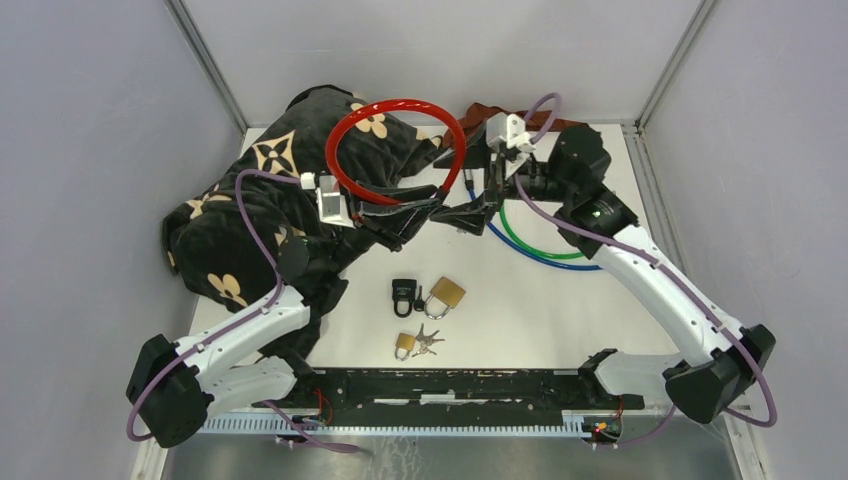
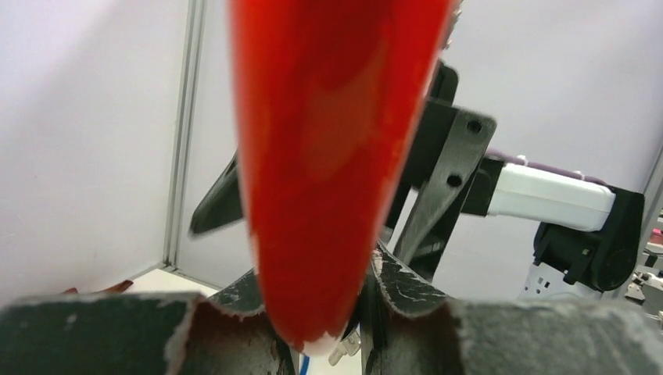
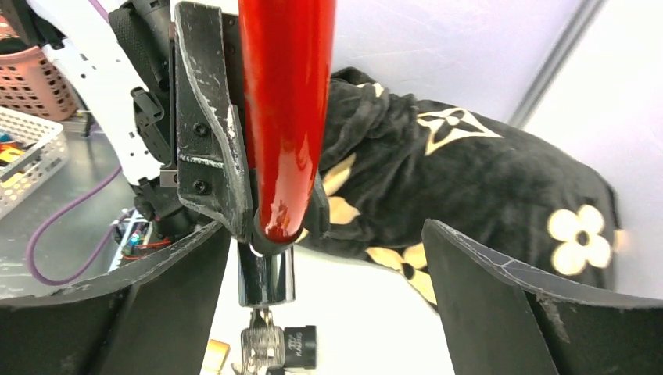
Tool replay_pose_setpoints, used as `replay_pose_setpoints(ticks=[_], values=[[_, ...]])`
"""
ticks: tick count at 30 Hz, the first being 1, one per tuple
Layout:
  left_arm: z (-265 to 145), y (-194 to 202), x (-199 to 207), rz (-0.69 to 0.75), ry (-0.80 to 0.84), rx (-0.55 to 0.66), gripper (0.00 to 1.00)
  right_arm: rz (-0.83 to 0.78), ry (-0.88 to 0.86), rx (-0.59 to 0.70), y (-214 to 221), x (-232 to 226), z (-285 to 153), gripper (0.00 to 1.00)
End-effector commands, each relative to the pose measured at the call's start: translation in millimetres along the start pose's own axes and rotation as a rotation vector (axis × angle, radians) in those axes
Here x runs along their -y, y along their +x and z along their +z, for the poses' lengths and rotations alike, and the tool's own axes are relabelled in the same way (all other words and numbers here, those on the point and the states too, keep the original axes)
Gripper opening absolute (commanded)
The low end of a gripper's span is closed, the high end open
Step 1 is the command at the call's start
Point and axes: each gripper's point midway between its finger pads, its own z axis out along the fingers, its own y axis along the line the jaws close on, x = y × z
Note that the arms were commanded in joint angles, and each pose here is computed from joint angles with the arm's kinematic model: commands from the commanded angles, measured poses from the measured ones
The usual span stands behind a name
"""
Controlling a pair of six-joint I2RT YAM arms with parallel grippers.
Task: Lock with the key
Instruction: Lock the lock.
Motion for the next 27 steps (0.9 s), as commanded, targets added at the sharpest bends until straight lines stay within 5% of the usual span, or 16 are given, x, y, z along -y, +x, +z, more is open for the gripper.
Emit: replay_pose_setpoints(ticks=[1, 7, 13, 22, 27], values=[[-1.9, -12.2, 9.1, -0.009, 0.022, 0.033, 0.02, -0.202, 0.056, 0.079, -72.4, -5.5, -31.7, 0.98], [-4.1, -10.8, 11.2, 0.0, 0.032, 0.029, 0.02, -0.259, 0.051, 0.149, -112.3, -19.3, -40.9, 0.96], [-4.2, -11.0, 14.4, 0.002, 0.051, 0.031, 0.02, -0.174, 0.085, 0.24, -123.7, -14.1, -38.7, 0.78], [-2.9, -35.9, 13.8, 0.072, 0.029, 0.119, 0.02, -0.185, 0.15, 0.063, -54.0, -5.7, -46.7, 0.97], [-3.2, -37.5, 16.9, 0.074, 0.045, 0.129, 0.02, -0.055, 0.009, 0.013, -10.0, -16.8, -32.5, 0.9]])
